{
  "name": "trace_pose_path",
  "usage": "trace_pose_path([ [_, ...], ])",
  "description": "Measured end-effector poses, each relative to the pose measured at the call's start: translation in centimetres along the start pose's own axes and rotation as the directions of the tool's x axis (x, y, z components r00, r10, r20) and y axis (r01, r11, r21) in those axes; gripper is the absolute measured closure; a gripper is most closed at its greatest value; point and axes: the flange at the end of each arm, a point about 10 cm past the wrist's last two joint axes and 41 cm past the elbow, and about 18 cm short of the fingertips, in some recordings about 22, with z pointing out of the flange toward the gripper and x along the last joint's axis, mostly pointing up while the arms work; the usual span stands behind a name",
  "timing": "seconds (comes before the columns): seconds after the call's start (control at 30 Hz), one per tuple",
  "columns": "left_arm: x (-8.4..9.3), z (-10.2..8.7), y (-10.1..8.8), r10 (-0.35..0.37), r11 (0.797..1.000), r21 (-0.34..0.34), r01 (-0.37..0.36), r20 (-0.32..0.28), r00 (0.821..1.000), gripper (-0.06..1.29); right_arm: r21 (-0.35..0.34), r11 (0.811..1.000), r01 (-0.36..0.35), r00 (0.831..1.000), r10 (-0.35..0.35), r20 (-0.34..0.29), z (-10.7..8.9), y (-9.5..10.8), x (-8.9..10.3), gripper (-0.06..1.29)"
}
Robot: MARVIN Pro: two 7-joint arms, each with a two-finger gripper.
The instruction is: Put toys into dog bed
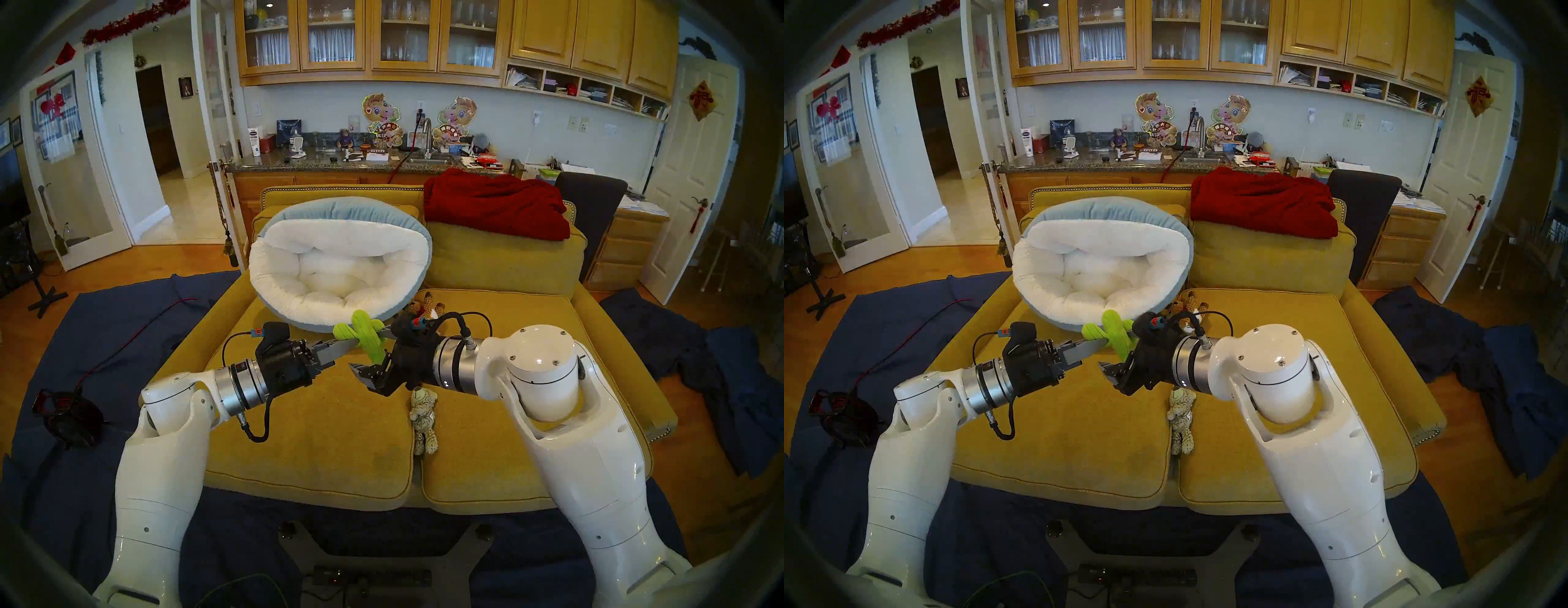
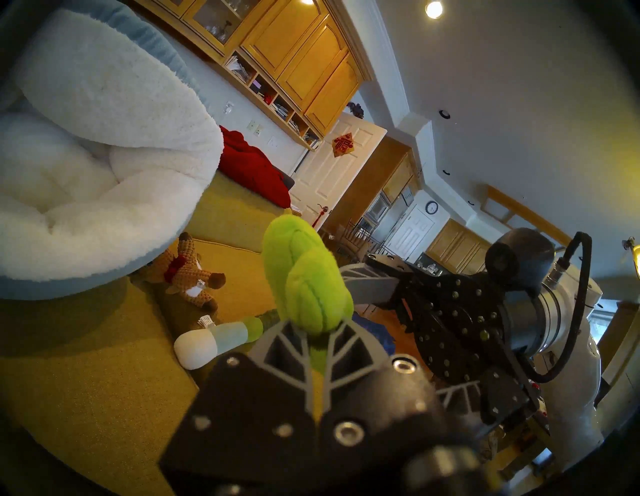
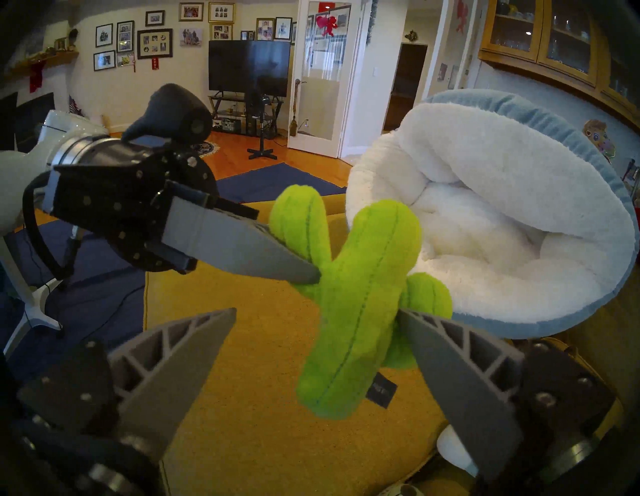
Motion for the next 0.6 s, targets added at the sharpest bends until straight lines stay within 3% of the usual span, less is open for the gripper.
trace_pose_path([
  [0.37, -0.1, 0.0, -0.1, 0.015, 1.0, 0.019, -0.015, -0.003, 1.0, 1.25, 0.004, 1.0, -0.002, 1.0, 0.002, 0.0, -0.3, 0.0, 0.0, 0.01],
  [0.6, -0.1, -0.2, -1.0, 0.042, 0.996, 0.083, -0.041, -0.004, 0.999, 1.25, 0.005, 1.0, -0.001, 1.0, 0.001, 0.005, -1.1, 0.1, 0.0, 0.01],
])
